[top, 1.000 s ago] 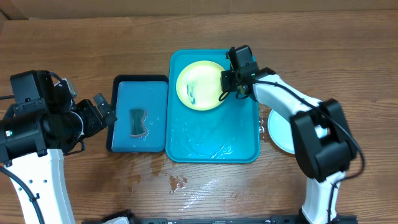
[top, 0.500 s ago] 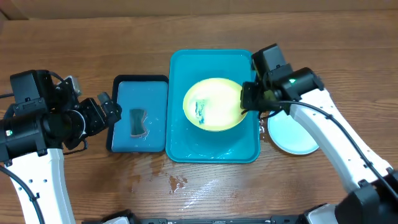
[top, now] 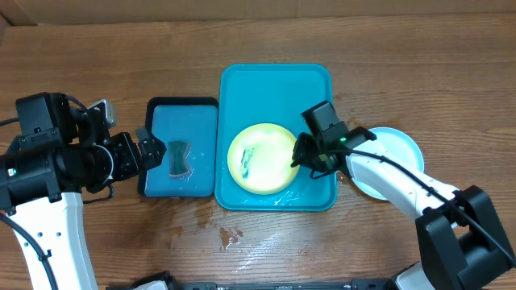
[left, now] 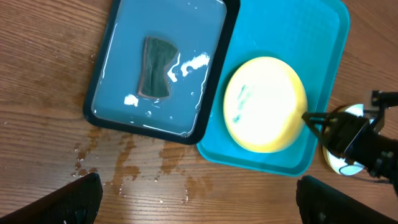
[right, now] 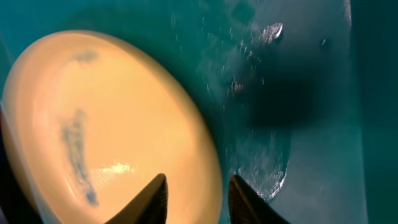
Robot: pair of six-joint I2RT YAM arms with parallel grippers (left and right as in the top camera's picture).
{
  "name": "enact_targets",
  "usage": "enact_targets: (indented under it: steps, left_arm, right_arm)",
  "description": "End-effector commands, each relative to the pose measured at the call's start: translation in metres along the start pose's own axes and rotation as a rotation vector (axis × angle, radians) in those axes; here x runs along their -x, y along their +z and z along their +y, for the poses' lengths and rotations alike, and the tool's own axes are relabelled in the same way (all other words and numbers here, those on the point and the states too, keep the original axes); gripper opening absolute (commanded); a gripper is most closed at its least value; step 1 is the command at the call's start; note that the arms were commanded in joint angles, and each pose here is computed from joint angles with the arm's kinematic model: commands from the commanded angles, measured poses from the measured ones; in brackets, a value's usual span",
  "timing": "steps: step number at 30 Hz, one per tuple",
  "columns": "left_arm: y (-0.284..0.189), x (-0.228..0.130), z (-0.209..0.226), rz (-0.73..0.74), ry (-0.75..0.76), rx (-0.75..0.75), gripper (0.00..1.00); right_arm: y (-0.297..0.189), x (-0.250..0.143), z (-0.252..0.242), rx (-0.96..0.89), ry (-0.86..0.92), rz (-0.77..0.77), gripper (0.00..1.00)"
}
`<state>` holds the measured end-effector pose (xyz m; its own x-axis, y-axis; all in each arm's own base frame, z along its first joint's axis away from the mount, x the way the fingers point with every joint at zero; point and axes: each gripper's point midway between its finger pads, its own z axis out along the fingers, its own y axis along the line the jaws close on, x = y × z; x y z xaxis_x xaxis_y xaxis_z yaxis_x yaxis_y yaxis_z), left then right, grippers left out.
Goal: Clean dirty plates on tray and stack at the side
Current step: 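Grasp the upper yellow plate rim with the right gripper and slide it to tray center, then grasp the sponge from the black tray with the left gripper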
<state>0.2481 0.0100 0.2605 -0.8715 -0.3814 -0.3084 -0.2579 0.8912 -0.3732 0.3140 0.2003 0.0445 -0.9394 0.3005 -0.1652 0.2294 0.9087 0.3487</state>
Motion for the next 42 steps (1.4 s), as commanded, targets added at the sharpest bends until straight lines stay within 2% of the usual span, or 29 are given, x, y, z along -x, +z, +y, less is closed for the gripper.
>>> enact_targets:
  steps: [1,4,7,9,12,14,17,21,25,28,29,30,31,32,33,34,35,42]
  left_arm:
    - [0.003,-0.002,0.004,0.013,0.028,0.024,1.0]
    - [0.012,-0.009,0.008,0.046,0.018,0.028,1.0]
    - [0.029,-0.018,0.013,0.089,0.011,0.03,1.0]
    - [0.043,-0.023,0.017,0.109,0.018,0.033,0.96]
    - [0.074,-0.03,0.019,0.132,0.055,0.033,0.92]
    - [0.101,-0.034,0.031,0.146,0.06,0.11,0.89]
    - [0.128,-0.034,0.042,0.155,0.072,0.215,0.86]
    - [0.162,-0.026,0.046,0.163,0.139,0.346,0.82]
    - [0.189,-0.027,0.055,0.18,0.079,0.445,0.82]
    - [0.209,-0.032,0.065,0.222,0.013,0.473,0.71]
    - [0.213,-0.033,0.068,0.234,-0.003,0.481,0.62]
    - [0.218,-0.035,0.072,0.247,-0.026,0.489,0.5]
    - [0.221,-0.037,0.075,0.259,-0.052,0.494,0.31]
    - [0.223,-0.039,0.077,0.268,-0.075,0.49,0.19]
    - [0.224,-0.039,0.076,0.276,-0.091,0.476,0.13]
    - [0.225,-0.039,0.074,0.28,-0.105,0.453,0.11]
    - [0.225,-0.037,0.071,0.28,-0.116,0.431,0.04]
    - [0.198,-0.007,0.049,0.275,-0.11,0.373,0.06]
  right_arm:
    - [-0.014,0.012,-0.001,-0.04,-0.058,-0.043,0.42]
    - [-0.039,0.027,-0.006,-0.066,-0.053,-0.079,0.43]
    - [-0.078,0.045,0.003,-0.034,-0.174,-0.138,0.43]
    - [-0.1,0.049,0.01,-0.01,-0.271,-0.166,0.43]
    - [-0.128,0.046,0.018,0.023,-0.363,-0.195,0.49]
    - [-0.143,0.041,0.016,0.034,-0.367,-0.207,0.55]
    - [-0.146,0.031,0.016,0.054,-0.368,-0.174,0.66]
    - [-0.143,0.019,0.022,0.099,-0.37,-0.113,0.67]
    - [-0.142,0.018,0.02,0.093,-0.368,-0.102,0.67]
    - [-0.141,0.014,0.017,0.084,-0.366,-0.084,0.67]
    - [-0.141,0.013,0.015,0.079,-0.364,-0.078,0.67]
    - [-0.141,0.011,0.014,0.073,-0.363,-0.072,0.67]
    - [-0.14,0.01,0.012,0.069,-0.362,-0.067,0.66]
    - [-0.14,0.009,0.012,0.066,-0.361,-0.063,0.66]
    - [-0.14,0.009,0.011,0.065,-0.361,-0.061,0.66]
    - [-0.14,0.009,0.011,0.065,-0.361,-0.061,0.66]
    - [-0.14,0.009,0.011,0.065,-0.361,-0.061,0.66]
    - [-0.14,0.009,0.011,0.065,-0.361,-0.062,0.65]
